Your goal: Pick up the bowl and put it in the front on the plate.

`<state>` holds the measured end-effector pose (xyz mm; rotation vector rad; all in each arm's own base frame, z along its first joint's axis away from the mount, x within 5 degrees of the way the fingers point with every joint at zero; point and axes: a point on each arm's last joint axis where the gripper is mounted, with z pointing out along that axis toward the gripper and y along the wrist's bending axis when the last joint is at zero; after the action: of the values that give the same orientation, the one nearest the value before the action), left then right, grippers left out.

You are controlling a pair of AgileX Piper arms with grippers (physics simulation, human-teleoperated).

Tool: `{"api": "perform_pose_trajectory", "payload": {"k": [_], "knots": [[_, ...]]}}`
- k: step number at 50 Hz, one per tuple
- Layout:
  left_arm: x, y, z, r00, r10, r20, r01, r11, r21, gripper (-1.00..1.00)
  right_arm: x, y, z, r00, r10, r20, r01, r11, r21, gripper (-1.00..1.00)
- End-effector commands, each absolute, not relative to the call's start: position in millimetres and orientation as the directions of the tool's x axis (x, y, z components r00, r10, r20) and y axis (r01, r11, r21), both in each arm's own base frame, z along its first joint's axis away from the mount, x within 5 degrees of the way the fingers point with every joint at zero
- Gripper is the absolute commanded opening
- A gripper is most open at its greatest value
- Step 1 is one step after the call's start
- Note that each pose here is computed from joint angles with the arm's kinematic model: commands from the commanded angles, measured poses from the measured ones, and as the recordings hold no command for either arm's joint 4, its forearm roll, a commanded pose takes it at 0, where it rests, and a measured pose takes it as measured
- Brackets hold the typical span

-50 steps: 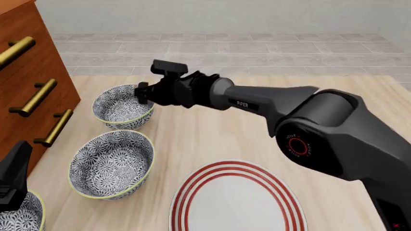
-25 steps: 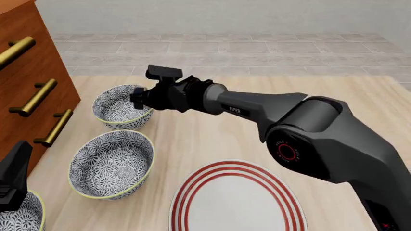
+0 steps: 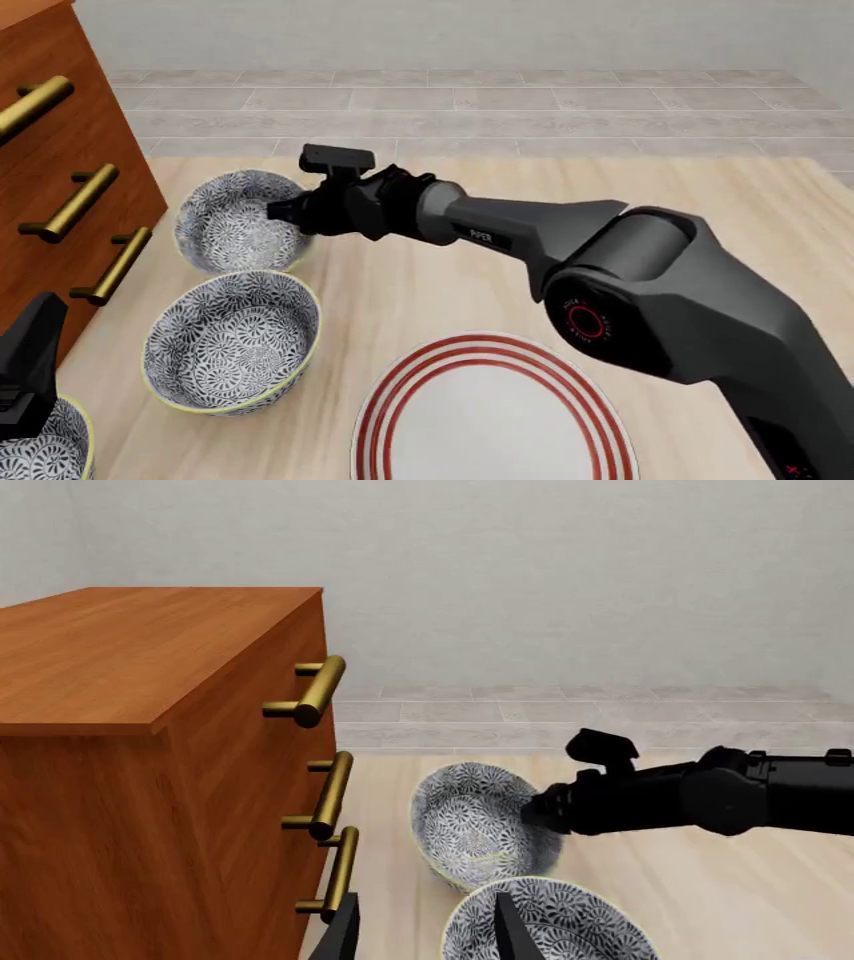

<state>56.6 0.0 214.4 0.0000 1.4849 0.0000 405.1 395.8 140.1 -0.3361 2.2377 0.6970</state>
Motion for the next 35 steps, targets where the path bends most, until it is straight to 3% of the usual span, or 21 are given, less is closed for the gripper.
{"api": "perform_pose_trajectory", "payload": {"k": [1,35], "knots": [[56.6,0.0,214.4,0.086,0.000,-0.996,0.000,1.000,0.000,1.00,407.2,396.0,139.9,-0.677,-0.029,-0.736,-0.439,0.818,0.372,-1.00],[56.6,0.0,214.4,0.086,0.000,-0.996,0.000,1.000,0.000,1.00,422.9,395.0,175.6,-0.634,0.008,-0.774,-0.450,0.809,0.378,-1.00]]}}
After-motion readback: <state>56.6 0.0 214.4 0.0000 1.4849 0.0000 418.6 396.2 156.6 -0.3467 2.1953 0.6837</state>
